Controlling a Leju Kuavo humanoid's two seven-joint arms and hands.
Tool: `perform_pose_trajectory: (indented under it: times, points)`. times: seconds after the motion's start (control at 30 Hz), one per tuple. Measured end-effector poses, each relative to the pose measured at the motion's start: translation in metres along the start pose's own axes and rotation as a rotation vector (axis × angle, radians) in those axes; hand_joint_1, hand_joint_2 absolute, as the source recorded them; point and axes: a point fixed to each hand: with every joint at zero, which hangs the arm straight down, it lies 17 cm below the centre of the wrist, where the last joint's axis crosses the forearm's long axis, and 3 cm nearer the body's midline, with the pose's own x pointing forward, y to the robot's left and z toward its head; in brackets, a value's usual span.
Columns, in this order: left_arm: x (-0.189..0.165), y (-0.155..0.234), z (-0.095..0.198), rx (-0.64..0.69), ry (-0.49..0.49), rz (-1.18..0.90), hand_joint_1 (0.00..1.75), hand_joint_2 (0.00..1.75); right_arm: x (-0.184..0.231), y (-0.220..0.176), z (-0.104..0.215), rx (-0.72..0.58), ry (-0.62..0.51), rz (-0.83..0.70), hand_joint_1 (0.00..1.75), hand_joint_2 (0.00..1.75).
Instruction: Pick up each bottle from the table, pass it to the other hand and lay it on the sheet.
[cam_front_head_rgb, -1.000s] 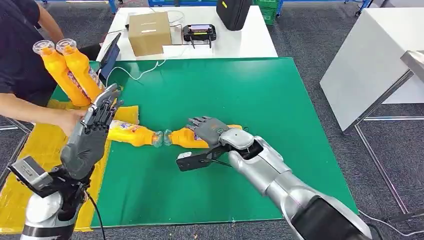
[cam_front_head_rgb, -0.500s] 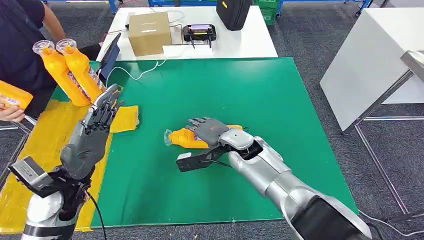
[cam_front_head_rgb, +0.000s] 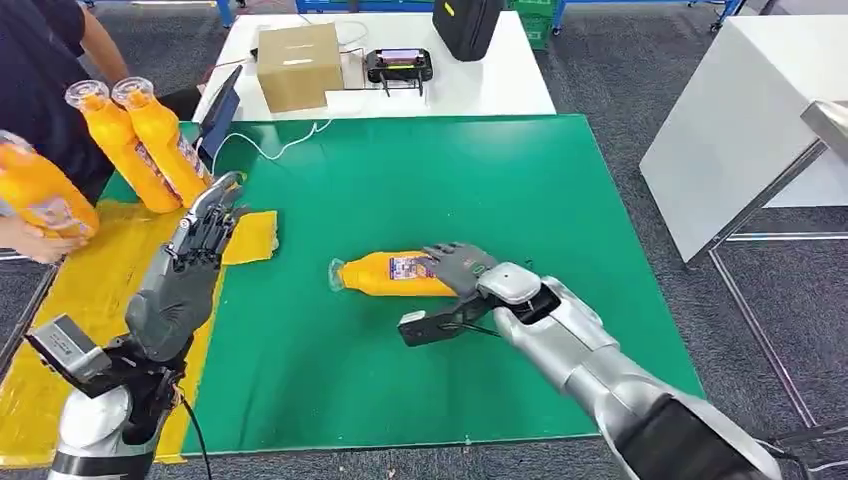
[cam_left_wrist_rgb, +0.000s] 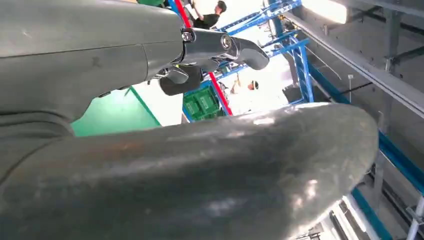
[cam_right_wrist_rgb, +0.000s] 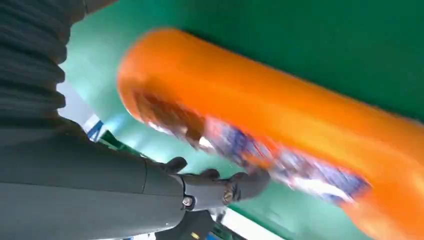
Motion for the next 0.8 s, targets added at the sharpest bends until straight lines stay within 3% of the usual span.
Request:
perform_pose_trajectory:
  times: [0.8]
  points:
    - [-0.008,0.0,-0.002,0.011,0.045,0.021,0.0,0.0,-0.023,0.026,0.012,0.05,0.066,0.014,0.0,1.75]
